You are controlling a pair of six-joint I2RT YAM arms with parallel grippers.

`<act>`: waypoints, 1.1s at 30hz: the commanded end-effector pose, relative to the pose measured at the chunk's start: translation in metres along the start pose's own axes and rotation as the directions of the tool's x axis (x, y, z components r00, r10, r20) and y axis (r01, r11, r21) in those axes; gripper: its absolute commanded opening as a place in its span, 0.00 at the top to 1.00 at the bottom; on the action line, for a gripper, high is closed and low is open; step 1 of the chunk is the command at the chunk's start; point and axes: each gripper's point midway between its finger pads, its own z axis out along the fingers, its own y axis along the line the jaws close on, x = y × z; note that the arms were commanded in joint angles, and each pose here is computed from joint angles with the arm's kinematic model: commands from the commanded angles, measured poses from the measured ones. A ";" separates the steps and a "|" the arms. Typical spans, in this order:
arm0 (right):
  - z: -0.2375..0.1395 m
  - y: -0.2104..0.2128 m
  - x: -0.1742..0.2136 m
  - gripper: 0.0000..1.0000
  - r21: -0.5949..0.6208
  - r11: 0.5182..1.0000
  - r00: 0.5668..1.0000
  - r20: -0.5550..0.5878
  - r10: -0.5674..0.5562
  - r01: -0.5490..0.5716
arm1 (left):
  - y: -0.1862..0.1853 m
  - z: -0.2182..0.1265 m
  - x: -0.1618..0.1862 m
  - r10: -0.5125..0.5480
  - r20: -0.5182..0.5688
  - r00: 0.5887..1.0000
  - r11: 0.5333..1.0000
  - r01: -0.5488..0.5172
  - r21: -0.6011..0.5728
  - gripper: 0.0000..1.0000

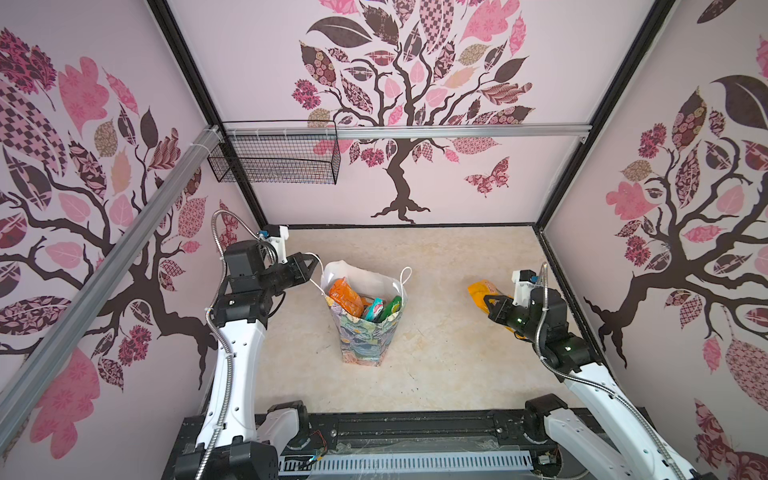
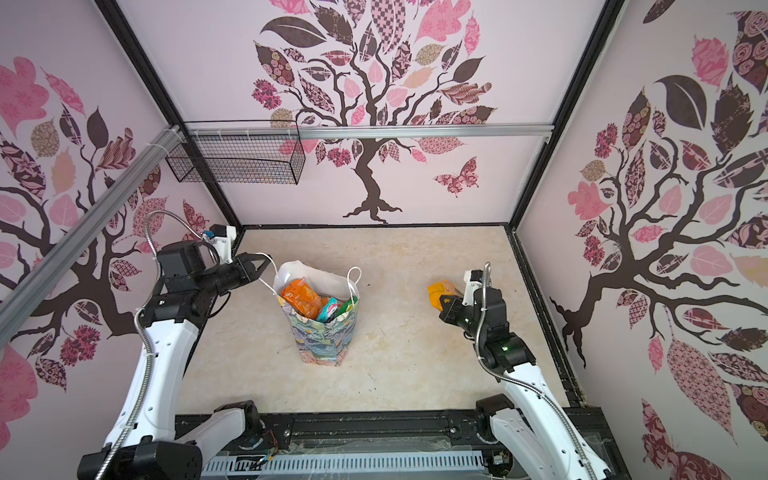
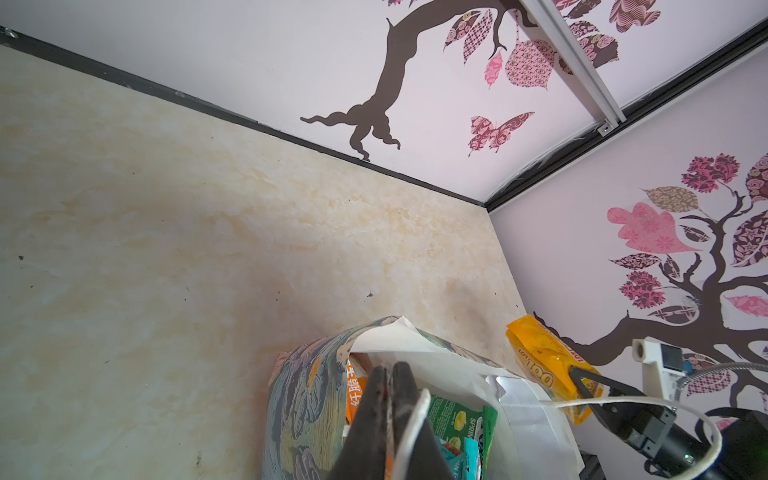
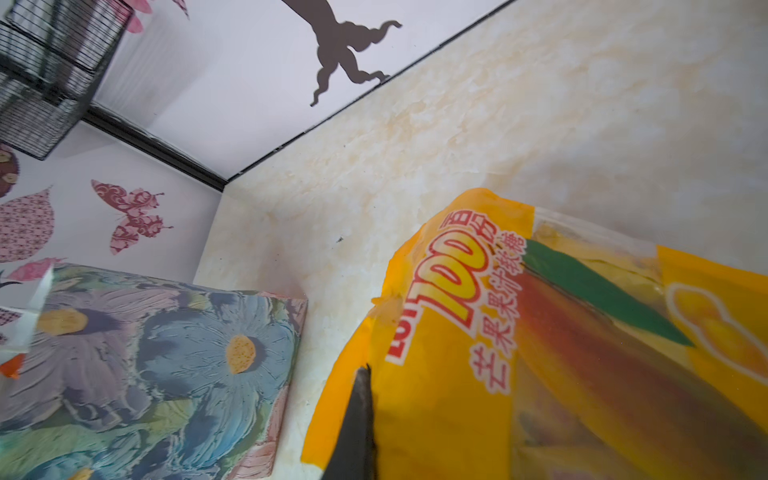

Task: Place the snacks into the paper bag
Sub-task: 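Lift the yellow packet with the right gripper and swing it toward the bag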

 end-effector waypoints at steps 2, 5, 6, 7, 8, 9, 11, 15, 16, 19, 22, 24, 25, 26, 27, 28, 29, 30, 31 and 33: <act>-0.041 0.075 -0.056 1.00 -0.158 0.981 0.983 0.163 -0.085 0.111 | 0.001 -0.002 -0.002 0.021 0.027 0.999 1.000 -0.021 0.000 0.90; -0.058 0.104 -0.073 1.00 -0.205 0.967 0.974 0.201 -0.107 0.148 | 0.001 -0.002 -0.002 0.022 0.028 0.999 1.000 -0.022 -0.002 0.90; -0.064 0.113 -0.078 1.00 -0.229 0.962 0.972 0.210 -0.102 0.151 | 0.002 -0.002 -0.002 0.022 0.026 0.999 1.000 -0.022 -0.003 0.90; -0.068 0.119 -0.083 1.00 -0.246 0.957 0.971 0.217 -0.100 0.153 | 0.001 -0.002 -0.002 0.021 0.027 0.999 1.000 -0.021 -0.002 0.90; -0.073 0.126 -0.089 1.00 -0.262 0.952 0.969 0.227 -0.099 0.159 | 0.001 -0.002 -0.002 0.021 0.028 0.999 1.000 -0.021 -0.004 0.90; -0.077 0.133 -0.093 1.00 -0.277 0.947 0.967 0.234 -0.098 0.163 | 0.002 -0.002 -0.002 0.023 0.029 0.999 1.000 -0.023 -0.006 0.90; -0.083 0.142 -0.102 1.00 -0.295 0.939 0.963 0.249 -0.102 0.176 | 0.002 -0.003 -0.002 0.025 0.029 0.999 1.000 -0.025 -0.009 0.90; -0.089 0.160 -0.116 1.00 -0.325 0.925 0.958 0.263 -0.112 0.198 | 0.002 -0.003 -0.003 0.026 0.031 0.999 1.000 -0.026 -0.011 0.90; -0.089 0.164 -0.120 1.00 -0.329 0.922 0.957 0.265 -0.118 0.204 | 0.002 -0.003 -0.003 0.027 0.031 0.999 1.000 -0.027 -0.010 0.90; -0.090 0.176 -0.131 1.00 -0.337 0.915 0.954 0.268 -0.135 0.224 | 0.004 -0.002 -0.002 0.023 0.026 0.999 1.000 -0.023 -0.015 0.90; -0.096 0.193 -0.144 1.00 -0.366 0.900 0.950 0.279 -0.138 0.238 | 0.004 -0.002 -0.002 0.024 0.026 0.999 1.000 -0.024 -0.017 0.90; -0.100 0.206 -0.154 1.00 -0.386 0.888 0.945 0.296 -0.139 0.252 | 0.004 -0.002 -0.003 0.024 0.028 0.999 1.000 -0.024 -0.018 0.91; -0.101 0.212 -0.158 1.00 -0.391 0.883 0.942 0.304 -0.142 0.259 | 0.004 -0.002 -0.002 0.023 0.025 0.999 1.000 -0.023 -0.019 0.90; -0.102 0.219 -0.161 1.00 -0.397 0.878 0.940 0.309 -0.147 0.268 | 0.004 -0.002 -0.002 0.024 0.027 0.999 1.000 -0.023 -0.020 0.90; -0.101 0.227 -0.163 1.00 -0.404 0.871 0.938 0.310 -0.157 0.279 | 0.004 -0.002 -0.002 0.024 0.026 0.999 1.000 -0.023 -0.020 0.90; -0.100 0.234 -0.163 1.00 -0.408 0.866 0.936 0.310 -0.166 0.289 | 0.005 -0.001 -0.002 0.023 0.026 0.999 1.000 -0.023 -0.021 0.91; -0.098 0.241 -0.163 1.00 -0.406 0.862 0.932 0.312 -0.182 0.304 | 0.006 -0.001 -0.002 0.022 0.025 0.999 0.999 -0.021 -0.024 0.90; -0.096 0.249 -0.163 1.00 -0.403 0.858 0.929 0.313 -0.199 0.319 | 0.005 -0.001 -0.002 0.023 0.024 0.999 0.999 -0.022 -0.023 0.91; -0.093 0.257 -0.159 1.00 -0.401 0.853 0.926 0.309 -0.216 0.333 | 0.006 -0.001 -0.002 0.023 0.025 0.999 0.999 -0.022 -0.026 0.91; -0.092 0.276 -0.154 1.00 -0.401 0.840 0.918 0.306 -0.253 0.365 | 0.006 -0.002 -0.002 0.029 0.025 0.999 0.999 -0.028 -0.031 0.91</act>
